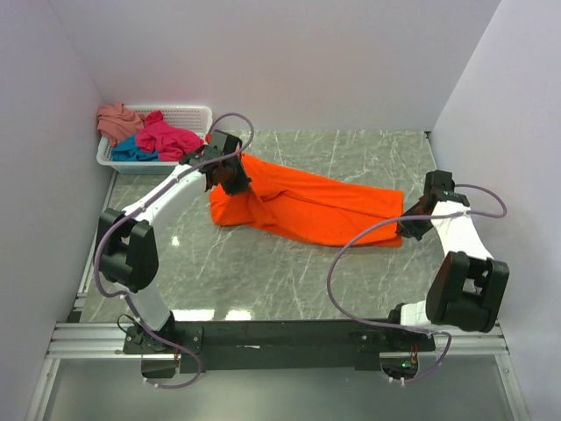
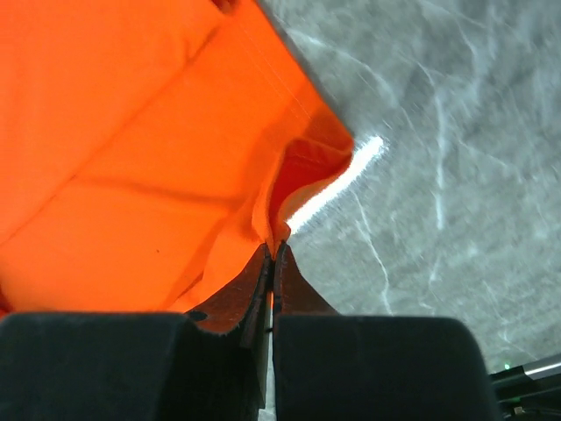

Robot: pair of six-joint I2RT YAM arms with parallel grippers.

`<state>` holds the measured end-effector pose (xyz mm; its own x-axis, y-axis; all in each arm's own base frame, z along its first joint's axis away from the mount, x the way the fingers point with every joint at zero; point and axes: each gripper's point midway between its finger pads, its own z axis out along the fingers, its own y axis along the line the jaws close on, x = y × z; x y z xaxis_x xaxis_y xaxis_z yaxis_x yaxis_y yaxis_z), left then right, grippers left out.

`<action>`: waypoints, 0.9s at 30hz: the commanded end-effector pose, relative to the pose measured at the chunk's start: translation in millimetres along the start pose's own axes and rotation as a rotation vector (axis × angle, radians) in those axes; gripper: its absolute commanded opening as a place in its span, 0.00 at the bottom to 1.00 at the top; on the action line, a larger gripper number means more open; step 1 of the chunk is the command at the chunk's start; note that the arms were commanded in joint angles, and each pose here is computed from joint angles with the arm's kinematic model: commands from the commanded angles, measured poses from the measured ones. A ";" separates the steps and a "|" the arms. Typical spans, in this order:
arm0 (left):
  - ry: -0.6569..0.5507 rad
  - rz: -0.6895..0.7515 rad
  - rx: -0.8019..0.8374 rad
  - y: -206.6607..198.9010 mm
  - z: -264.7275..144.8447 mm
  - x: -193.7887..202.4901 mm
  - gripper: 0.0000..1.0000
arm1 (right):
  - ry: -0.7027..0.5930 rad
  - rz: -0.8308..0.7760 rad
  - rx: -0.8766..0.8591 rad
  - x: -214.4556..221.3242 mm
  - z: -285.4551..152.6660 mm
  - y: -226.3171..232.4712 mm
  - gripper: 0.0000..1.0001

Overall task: Fold and stack the t-shirts
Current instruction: Fold the tshirt

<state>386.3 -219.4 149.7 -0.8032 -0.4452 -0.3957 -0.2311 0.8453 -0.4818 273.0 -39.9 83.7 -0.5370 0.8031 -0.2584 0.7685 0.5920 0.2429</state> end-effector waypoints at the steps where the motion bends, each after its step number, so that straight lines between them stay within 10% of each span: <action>1: -0.065 0.011 0.009 -15.4 4.2 -29.4 0.01 | -0.025 -0.019 -0.035 -20.9 -1.4 17.8 0.00; 27: -0.195 0.190 0.053 -44.7 86.2 -123.9 0.01 | -0.018 0.000 0.050 -55.8 39.8 16.2 0.00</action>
<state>520.0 -240.7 127.6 -0.7656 -0.3172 -0.5597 -0.0691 0.9055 -0.4186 315.2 -63.9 58.9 -0.5431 0.8097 -0.2224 0.7889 0.5827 0.1952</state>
